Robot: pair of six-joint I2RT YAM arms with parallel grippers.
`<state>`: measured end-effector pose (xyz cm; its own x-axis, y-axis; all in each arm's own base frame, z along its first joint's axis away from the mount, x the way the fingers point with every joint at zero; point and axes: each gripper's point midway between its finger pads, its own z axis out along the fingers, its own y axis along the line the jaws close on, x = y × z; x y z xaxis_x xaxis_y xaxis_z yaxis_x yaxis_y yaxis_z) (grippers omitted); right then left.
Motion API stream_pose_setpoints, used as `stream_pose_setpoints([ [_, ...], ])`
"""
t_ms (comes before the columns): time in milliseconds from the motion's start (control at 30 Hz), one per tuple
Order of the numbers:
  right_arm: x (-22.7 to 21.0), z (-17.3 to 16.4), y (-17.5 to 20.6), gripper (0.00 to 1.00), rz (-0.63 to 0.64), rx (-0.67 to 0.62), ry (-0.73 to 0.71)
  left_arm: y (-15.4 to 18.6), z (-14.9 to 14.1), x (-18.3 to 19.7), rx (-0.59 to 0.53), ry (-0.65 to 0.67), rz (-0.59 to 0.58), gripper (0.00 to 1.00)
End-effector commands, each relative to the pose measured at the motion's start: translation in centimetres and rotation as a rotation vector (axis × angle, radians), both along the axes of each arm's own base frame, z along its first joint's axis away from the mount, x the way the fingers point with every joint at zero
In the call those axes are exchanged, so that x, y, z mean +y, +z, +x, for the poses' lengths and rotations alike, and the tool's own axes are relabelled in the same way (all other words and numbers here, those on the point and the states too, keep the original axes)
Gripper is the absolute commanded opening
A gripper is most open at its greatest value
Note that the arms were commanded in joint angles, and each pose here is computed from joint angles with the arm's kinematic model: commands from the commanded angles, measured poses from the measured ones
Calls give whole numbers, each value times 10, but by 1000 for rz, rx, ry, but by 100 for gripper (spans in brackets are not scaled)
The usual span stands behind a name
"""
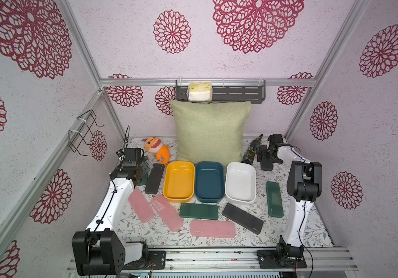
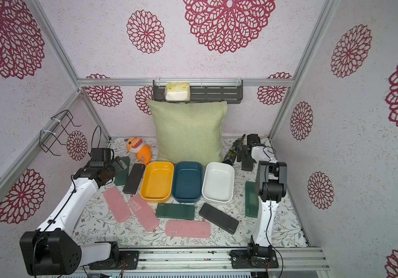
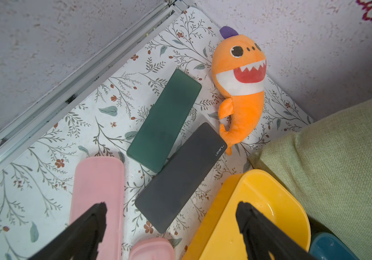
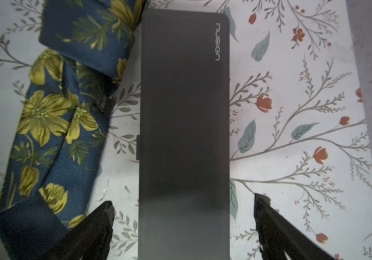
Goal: Place the pencil cases by color into the storage box
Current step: Pick up the pencil case from the center of the board.
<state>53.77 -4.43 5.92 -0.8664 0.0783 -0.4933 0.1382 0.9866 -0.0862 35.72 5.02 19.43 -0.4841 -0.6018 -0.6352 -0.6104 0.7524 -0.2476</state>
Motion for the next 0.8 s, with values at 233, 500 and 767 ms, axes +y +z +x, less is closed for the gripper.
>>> stream_pose_setpoints([
  [233,-10,11,-2,99,-17,20,-3,8,-10,6,-11,11,41,97],
  [500,-9,5,-27,95,-7,74,-1,6,-10,6,-3,16,40,97],
  [767,-10,-3,-31,77,-9,91,-2,5,-9,7,-1,18,42,97],
])
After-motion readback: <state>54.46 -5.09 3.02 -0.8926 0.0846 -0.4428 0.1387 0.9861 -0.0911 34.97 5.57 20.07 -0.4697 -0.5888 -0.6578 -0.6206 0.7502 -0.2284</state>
